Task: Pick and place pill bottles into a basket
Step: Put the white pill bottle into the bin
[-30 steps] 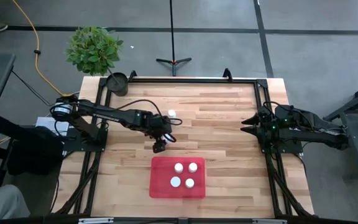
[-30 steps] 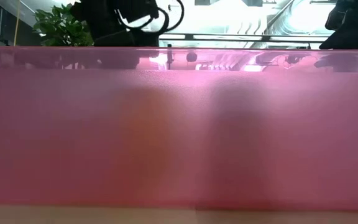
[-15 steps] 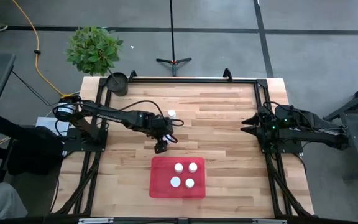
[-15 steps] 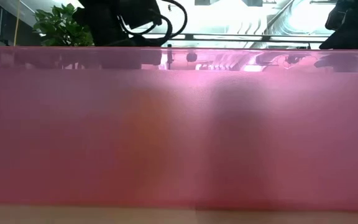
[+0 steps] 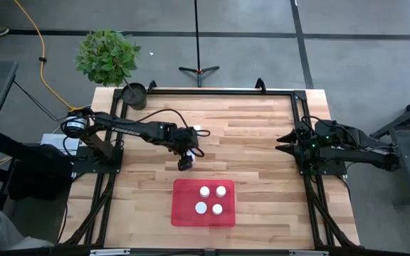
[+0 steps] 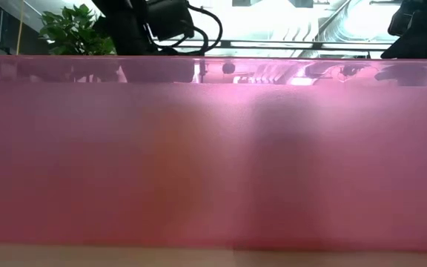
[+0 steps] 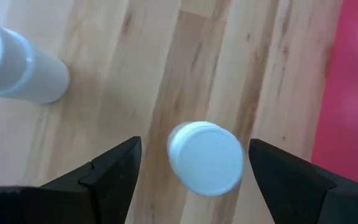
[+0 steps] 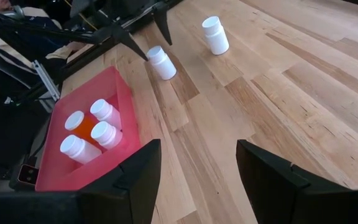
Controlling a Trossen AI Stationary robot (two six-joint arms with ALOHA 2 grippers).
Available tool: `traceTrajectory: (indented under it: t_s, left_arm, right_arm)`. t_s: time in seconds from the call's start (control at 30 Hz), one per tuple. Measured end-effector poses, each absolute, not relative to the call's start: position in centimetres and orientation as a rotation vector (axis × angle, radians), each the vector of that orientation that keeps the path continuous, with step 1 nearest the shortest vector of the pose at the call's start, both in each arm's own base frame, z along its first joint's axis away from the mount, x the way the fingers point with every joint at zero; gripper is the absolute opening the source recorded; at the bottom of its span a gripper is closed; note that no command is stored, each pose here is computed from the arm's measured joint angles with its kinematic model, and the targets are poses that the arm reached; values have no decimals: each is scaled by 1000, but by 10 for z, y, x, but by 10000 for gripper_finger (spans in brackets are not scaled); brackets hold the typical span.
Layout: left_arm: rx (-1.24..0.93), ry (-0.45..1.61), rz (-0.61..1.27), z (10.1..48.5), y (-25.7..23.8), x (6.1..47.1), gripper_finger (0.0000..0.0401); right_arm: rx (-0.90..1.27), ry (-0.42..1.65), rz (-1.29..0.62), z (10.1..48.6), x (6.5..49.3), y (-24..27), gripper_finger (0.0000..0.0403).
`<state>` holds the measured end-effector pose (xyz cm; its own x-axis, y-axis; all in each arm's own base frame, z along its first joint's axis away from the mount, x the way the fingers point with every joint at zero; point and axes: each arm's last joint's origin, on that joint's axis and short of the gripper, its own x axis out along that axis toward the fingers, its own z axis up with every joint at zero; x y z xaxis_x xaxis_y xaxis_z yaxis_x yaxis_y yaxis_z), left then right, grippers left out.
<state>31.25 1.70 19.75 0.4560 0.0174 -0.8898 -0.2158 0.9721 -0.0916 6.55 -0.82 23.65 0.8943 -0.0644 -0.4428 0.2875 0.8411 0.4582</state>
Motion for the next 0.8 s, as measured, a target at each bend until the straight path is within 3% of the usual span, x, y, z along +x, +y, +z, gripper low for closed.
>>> traceTrajectory:
  t_s: [0.8]
  left_arm:
    - [-211, 1084, 107, 195, 15, 315, 330]
  right_arm:
    - [543, 429, -193, 236, 65, -8, 199]
